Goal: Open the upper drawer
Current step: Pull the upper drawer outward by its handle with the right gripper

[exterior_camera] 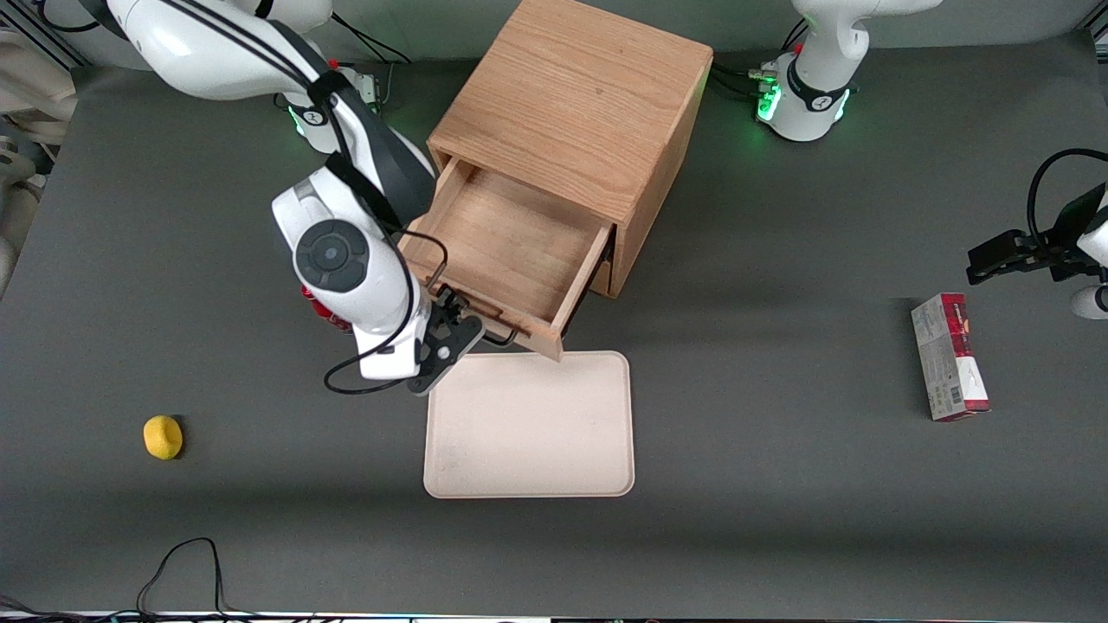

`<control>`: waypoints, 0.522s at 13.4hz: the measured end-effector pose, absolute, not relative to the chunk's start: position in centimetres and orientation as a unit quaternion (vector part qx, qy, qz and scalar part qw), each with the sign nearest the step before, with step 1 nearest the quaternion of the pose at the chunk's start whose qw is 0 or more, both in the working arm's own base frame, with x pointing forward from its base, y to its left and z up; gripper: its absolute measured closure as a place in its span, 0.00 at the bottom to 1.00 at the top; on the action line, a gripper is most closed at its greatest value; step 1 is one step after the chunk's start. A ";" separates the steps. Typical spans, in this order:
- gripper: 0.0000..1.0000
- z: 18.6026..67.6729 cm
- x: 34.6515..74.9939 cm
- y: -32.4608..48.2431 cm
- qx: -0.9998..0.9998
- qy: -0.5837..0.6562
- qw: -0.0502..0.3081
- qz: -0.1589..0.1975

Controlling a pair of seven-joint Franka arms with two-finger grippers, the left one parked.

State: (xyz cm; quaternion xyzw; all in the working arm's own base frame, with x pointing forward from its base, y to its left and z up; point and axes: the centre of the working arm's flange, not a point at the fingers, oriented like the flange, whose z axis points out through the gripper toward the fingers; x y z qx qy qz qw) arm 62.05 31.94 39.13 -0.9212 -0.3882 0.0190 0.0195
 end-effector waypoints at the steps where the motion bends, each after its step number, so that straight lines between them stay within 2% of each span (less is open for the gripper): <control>1: 0.00 39.0 62.7 31.8 -0.922 -0.385 0.022 0.017; 4: 0.00 39.7 64.3 30.7 -0.927 -0.373 0.020 0.005; 7: 0.00 40.8 65.8 28.9 -0.932 -0.361 0.004 -0.010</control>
